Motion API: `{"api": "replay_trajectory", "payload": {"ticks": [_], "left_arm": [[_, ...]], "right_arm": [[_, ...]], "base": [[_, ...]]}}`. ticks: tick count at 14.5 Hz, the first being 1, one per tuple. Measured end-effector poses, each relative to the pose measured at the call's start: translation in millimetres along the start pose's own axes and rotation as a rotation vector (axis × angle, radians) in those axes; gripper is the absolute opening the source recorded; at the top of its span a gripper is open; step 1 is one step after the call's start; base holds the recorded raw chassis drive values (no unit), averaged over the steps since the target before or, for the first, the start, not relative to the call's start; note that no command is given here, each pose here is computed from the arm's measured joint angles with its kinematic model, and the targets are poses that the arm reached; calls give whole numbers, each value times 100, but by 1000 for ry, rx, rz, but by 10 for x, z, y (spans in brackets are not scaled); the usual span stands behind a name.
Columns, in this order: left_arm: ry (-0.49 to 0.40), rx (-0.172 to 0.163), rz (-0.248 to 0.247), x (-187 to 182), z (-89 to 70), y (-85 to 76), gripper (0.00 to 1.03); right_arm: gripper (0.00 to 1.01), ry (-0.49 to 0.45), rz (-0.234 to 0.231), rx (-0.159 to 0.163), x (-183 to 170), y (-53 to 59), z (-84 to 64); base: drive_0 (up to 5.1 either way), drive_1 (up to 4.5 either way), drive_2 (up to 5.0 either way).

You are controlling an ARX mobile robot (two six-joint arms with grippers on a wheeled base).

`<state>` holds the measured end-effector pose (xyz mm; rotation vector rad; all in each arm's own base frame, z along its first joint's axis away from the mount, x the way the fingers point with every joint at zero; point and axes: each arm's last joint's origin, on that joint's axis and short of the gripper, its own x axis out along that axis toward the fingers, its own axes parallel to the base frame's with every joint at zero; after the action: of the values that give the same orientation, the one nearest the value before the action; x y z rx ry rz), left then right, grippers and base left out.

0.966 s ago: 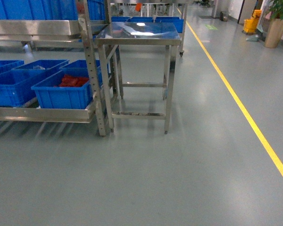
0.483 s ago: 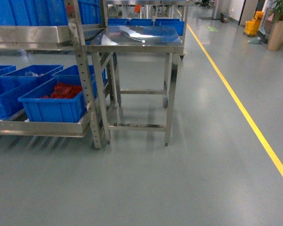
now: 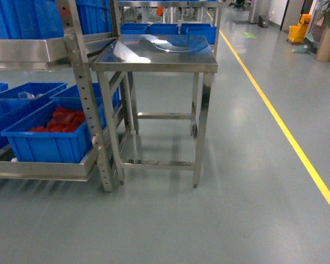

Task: Sort blue parts and orange caps into right shelf containers

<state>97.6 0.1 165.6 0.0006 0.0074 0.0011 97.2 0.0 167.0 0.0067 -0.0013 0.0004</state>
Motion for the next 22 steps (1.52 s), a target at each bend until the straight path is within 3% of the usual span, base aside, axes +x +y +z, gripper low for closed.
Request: {"api": "replay_trajectory", "payload": {"ticks": [16, 19, 22], "left_arm": [[-2, 0, -1, 0, 2, 0, 43], [0, 0, 0, 0, 0, 0, 43], [-8, 0, -1, 0, 7, 0, 43]], "right_arm": [[45, 1, 0, 0, 0, 0, -1], [45, -2, 0, 0, 0, 0, 2], [45, -5, -3, 0, 0, -1, 5]], "base": [[6, 425, -414], [0, 0, 0], [-470, 262, 262]]}}
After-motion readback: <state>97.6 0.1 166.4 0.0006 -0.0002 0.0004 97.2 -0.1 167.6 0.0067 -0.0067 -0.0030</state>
